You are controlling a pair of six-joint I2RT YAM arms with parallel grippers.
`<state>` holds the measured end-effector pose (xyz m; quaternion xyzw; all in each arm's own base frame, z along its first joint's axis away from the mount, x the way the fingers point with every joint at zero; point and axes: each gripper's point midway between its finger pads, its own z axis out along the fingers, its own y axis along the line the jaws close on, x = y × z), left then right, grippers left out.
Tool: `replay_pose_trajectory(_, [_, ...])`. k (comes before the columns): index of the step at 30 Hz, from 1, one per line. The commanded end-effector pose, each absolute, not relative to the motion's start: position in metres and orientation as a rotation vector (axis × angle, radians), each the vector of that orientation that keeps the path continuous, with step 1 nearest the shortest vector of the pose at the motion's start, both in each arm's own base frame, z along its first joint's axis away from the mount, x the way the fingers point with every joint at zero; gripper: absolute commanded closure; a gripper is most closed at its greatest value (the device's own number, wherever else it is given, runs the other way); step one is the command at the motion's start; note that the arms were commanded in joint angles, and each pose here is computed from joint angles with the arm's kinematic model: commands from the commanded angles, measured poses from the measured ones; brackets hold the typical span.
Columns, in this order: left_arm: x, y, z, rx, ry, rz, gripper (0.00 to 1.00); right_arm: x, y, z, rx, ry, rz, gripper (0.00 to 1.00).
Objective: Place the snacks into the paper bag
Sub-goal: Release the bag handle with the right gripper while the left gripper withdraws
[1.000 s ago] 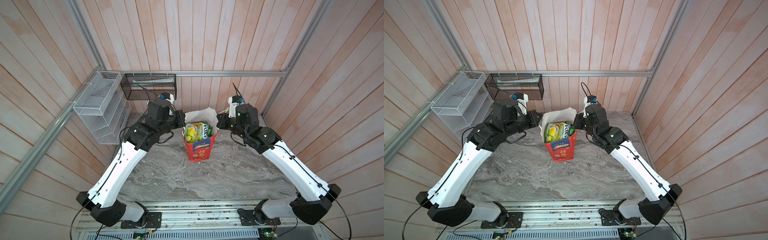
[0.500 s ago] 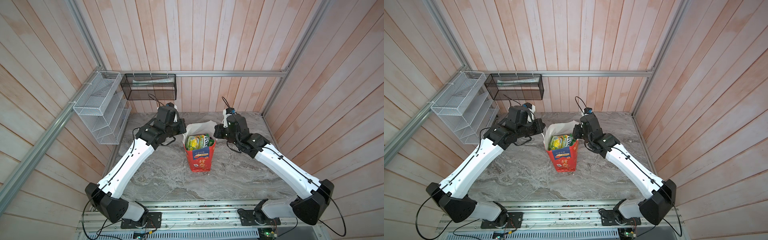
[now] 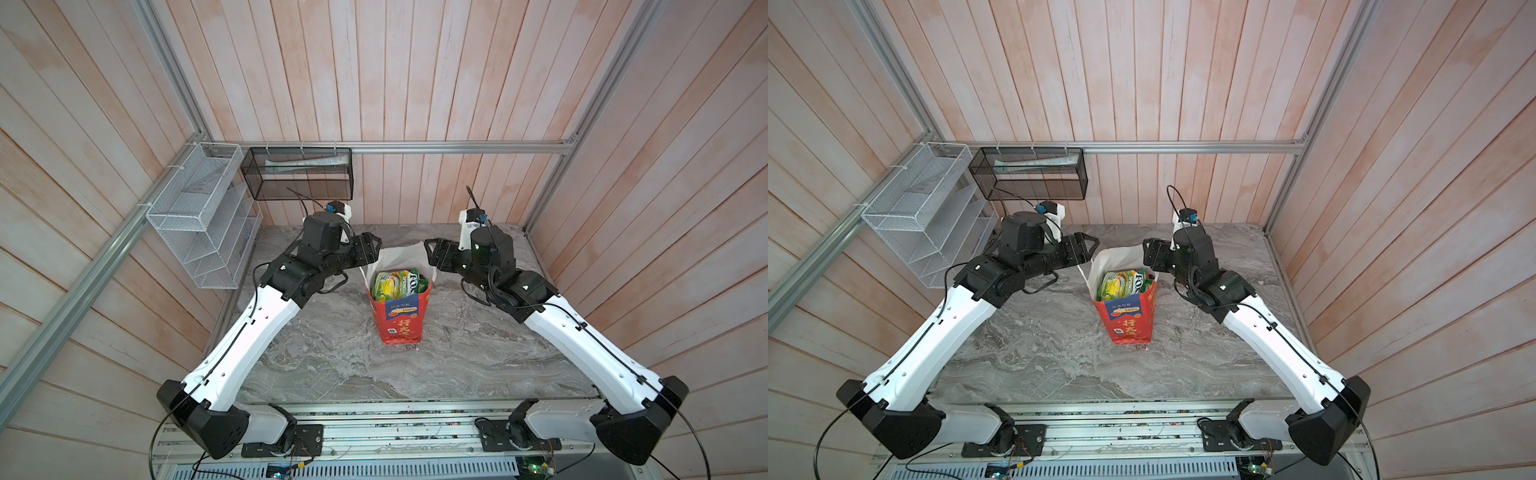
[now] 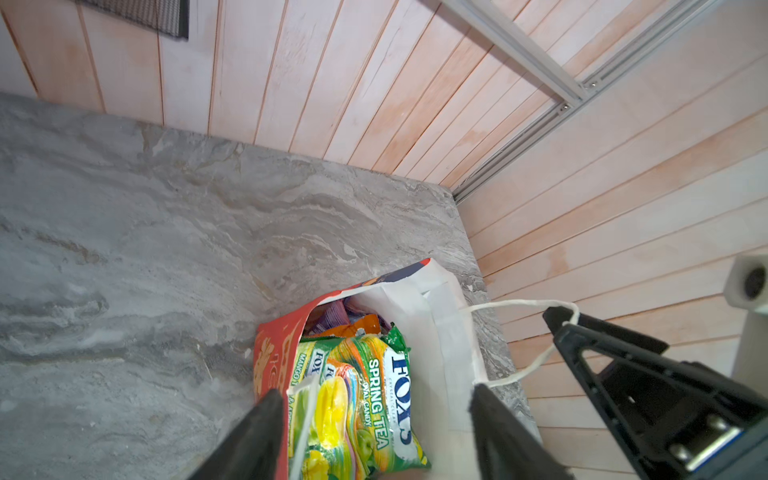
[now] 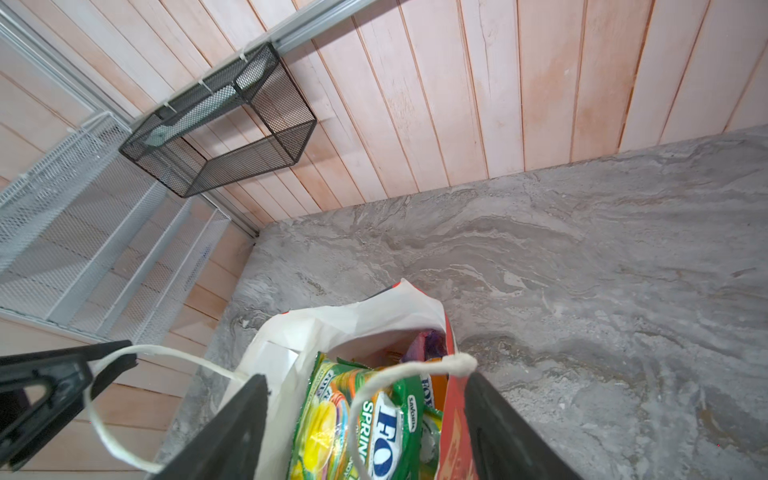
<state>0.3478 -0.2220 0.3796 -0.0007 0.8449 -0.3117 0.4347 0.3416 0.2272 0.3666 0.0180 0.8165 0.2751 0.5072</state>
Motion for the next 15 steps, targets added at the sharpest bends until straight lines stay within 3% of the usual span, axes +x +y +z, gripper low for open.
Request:
replay_pose_trajectory(1, [0.331, -0.217, 0.411, 0.030, 2.009, -0.833, 0.00, 0.328, 0.218, 0.383, 0.069, 1.932, 0.719, 0.15])
replay_pose_trajectory(3, [0.322, -0.211, 0.423, 0.022, 1.978, -0.844, 0.00, 0.320, 0.212, 0.392, 0.081, 1.908, 0.738, 0.03])
replay_pose_trajectory(10, [0.283, -0.162, 0.448, -0.102, 1.795, -0.823, 0.00, 0.294, 0.163, 0.425, 0.142, 1.733, 0.655, 0.02])
replay_pose_trajectory(15, [0.264, -0.108, 0.400, -0.310, 1.707, -0.697, 0.00, 0.271, 0.110, 0.417, 0.252, 1.565, 0.554, 0.02])
